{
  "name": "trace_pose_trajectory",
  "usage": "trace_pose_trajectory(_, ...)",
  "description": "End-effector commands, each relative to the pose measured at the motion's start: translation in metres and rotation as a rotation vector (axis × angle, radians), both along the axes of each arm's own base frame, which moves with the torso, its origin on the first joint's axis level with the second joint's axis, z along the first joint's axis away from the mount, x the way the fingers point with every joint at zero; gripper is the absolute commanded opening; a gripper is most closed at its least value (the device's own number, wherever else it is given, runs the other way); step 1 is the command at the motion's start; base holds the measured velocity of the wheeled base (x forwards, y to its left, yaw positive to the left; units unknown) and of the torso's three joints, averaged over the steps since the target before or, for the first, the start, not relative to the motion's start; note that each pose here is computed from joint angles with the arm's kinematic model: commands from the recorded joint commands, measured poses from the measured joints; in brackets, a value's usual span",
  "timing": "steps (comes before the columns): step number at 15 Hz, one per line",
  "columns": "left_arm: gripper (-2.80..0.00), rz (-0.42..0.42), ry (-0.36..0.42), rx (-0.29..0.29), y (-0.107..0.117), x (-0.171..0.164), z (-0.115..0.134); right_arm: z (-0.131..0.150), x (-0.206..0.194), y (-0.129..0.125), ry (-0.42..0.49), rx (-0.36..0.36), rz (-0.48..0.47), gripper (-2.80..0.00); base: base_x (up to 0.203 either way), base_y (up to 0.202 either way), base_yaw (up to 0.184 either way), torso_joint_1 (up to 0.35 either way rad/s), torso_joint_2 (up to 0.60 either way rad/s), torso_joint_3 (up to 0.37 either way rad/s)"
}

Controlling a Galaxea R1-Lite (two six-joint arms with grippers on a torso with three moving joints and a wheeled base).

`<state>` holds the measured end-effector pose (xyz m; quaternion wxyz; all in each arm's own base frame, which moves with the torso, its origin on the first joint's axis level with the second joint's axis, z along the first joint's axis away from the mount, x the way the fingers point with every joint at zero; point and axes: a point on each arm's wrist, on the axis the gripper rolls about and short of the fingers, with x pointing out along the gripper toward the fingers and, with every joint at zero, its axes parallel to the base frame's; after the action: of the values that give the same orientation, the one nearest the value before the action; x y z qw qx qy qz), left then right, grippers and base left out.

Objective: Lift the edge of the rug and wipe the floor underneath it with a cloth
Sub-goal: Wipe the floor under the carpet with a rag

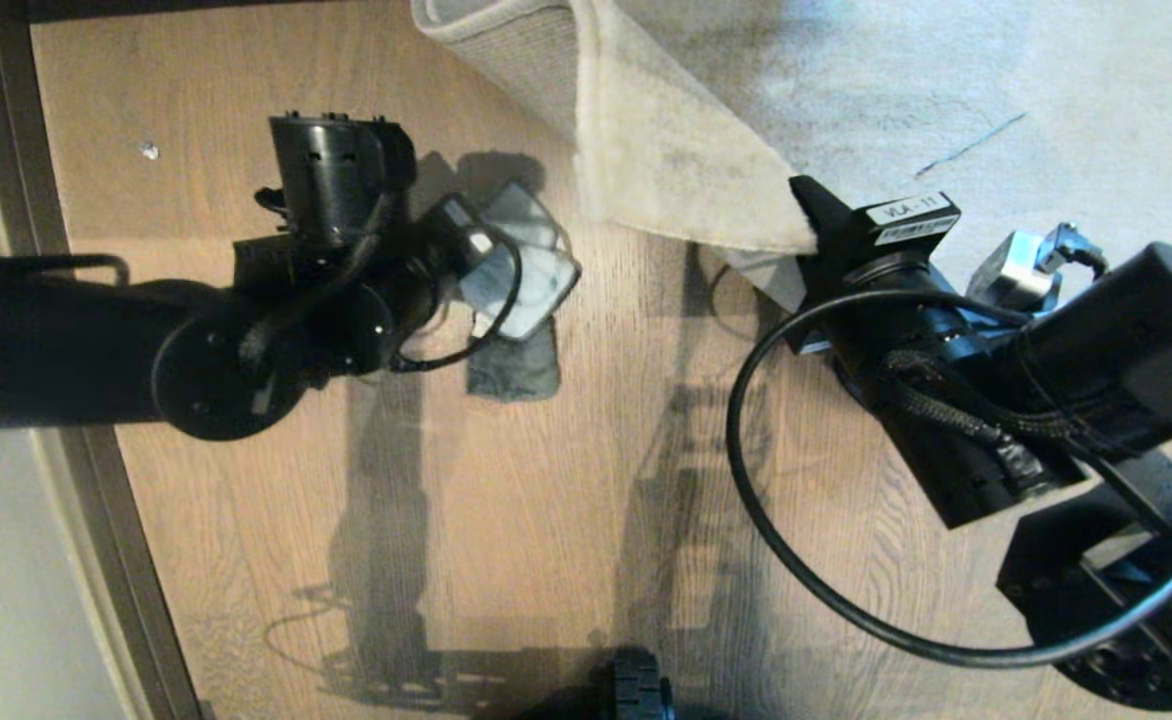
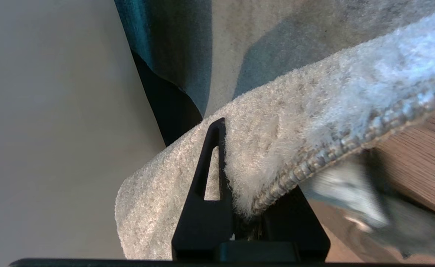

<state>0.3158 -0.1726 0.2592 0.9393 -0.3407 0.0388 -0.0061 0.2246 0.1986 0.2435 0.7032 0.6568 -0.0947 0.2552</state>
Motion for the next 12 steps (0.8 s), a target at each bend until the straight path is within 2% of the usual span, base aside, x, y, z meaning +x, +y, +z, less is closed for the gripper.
trace_pose_trajectory(1, -2.80, 0.071, -0.057, -0.033, 0.025, 0.005, 0.020, 0.002, -0.002, -0.001, -0.027, 0.036, 0.003, -2.80, 0.000, 0.000, 0.000, 0.000, 0.00, 0.000)
trace_pose_trajectory(6, -2.80, 0.163, -0.126, -0.060, 0.069, -0.018, 0.051, 0.002, -0.002, -0.001, -0.025, 0.037, 0.006, -2.80, 0.000, 0.000, 0.000, 0.000, 0.00, 0.000)
trace_pose_trajectory(9, -2.80, 0.210, -0.096, 0.005, 0.095, -0.045, 0.045, 0.003, -0.003, -0.002, -0.027, 0.039, 0.007, -2.80, 0.000, 0.000, 0.000, 0.000, 0.00, 0.000)
trace_pose_trajectory(12, -2.80, 0.229, -0.054, 0.041, 0.113, -0.081, 0.029, 0.003, -0.003, -0.002, -0.032, 0.033, 0.016, -2.80, 0.000, 0.000, 0.000, 0.000, 0.00, 0.000)
